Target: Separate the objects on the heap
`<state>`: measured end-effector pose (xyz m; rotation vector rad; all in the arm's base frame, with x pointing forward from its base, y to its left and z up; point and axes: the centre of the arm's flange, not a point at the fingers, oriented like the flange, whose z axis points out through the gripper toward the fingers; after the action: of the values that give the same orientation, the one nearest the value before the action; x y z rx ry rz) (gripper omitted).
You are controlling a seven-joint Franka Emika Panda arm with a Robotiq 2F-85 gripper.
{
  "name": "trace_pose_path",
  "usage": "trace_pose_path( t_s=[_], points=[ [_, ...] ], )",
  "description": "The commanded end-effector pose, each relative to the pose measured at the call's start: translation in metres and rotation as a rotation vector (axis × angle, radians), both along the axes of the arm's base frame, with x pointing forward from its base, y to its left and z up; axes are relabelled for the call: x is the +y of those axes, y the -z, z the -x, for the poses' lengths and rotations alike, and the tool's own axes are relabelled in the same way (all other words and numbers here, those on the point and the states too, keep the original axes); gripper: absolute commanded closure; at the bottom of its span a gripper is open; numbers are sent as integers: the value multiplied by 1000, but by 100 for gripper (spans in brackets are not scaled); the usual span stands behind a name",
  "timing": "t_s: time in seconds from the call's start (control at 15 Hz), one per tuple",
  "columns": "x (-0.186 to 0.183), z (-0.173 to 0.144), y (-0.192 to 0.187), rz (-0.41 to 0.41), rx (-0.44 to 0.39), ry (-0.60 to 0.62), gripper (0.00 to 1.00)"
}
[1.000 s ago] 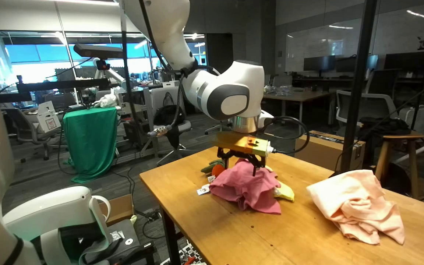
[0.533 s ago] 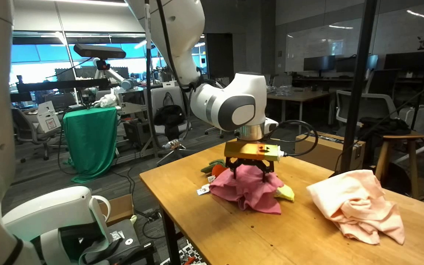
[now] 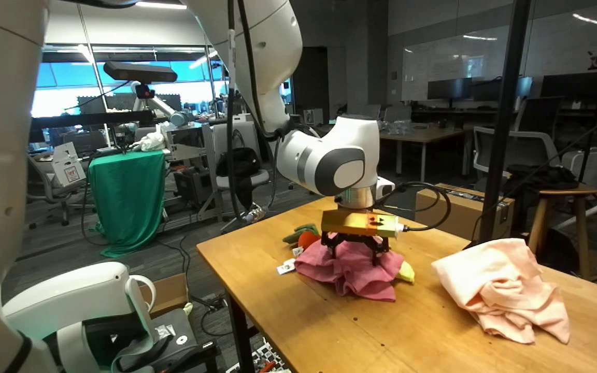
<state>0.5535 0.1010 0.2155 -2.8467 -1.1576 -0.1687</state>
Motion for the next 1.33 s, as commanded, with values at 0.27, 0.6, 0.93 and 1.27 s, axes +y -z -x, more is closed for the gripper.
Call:
trace_pose_path(
  t_s=[0.27, 0.6, 0.93, 1.27],
  points=[
    [3, -7, 11, 13, 2, 31, 25],
    [2, -6, 11, 29, 2, 54, 57],
    [-3, -4, 10, 64, 1, 89, 90],
    [-27, 2, -5, 105, -22, 180, 91]
  ],
)
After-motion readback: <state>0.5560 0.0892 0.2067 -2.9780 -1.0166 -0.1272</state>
